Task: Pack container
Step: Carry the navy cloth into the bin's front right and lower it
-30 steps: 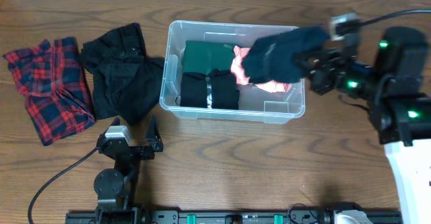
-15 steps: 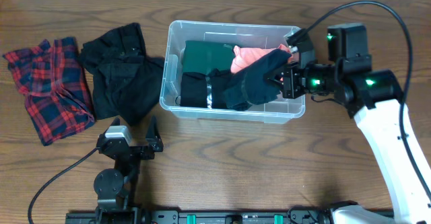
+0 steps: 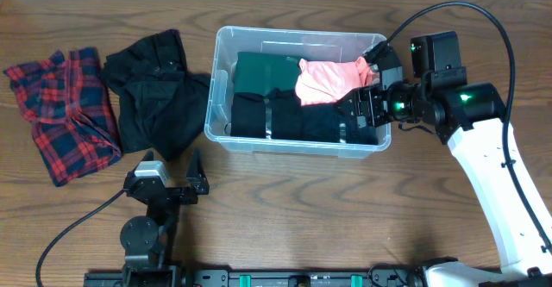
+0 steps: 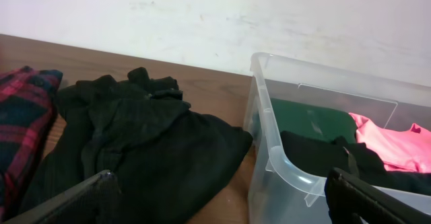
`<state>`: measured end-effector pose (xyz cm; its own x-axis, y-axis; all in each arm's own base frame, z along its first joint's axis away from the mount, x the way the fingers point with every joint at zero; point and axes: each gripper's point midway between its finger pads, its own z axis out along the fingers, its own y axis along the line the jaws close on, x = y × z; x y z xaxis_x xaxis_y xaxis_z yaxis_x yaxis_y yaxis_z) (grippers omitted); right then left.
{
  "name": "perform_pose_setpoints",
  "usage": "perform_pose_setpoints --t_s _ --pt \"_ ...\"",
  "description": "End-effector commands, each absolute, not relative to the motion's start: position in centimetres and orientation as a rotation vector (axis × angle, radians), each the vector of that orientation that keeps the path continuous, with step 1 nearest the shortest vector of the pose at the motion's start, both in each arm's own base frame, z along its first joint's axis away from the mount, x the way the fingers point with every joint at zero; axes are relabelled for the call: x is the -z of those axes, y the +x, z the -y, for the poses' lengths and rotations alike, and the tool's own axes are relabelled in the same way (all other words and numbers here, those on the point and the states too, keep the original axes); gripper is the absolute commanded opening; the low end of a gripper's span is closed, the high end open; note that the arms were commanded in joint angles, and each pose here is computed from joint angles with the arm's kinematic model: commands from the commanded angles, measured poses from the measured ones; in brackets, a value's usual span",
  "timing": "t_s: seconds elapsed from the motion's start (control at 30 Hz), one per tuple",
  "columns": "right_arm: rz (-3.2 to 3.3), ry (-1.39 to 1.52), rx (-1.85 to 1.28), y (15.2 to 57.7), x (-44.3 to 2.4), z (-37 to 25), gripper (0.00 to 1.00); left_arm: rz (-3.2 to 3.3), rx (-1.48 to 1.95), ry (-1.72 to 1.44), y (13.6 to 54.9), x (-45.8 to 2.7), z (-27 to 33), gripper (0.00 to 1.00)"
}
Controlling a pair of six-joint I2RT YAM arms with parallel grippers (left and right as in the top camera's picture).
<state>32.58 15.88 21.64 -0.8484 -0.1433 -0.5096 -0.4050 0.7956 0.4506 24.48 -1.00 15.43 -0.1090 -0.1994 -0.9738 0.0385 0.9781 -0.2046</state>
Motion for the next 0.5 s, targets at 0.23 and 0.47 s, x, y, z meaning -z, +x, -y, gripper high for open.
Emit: perform_pose_setpoints --t_s 0.23,0.47 --pt "-2.447 -0.449 -0.597 34.8 -23.0 -15.0 0.5 -1.716 0.206 -0.115 24.4 -13.9 1.2 0.98" --pt "-2.558 -0.446 -0.489 35.5 -19.5 -14.8 0.01 -1.716 0.207 -0.115 24.4 -13.9 1.2 0.98"
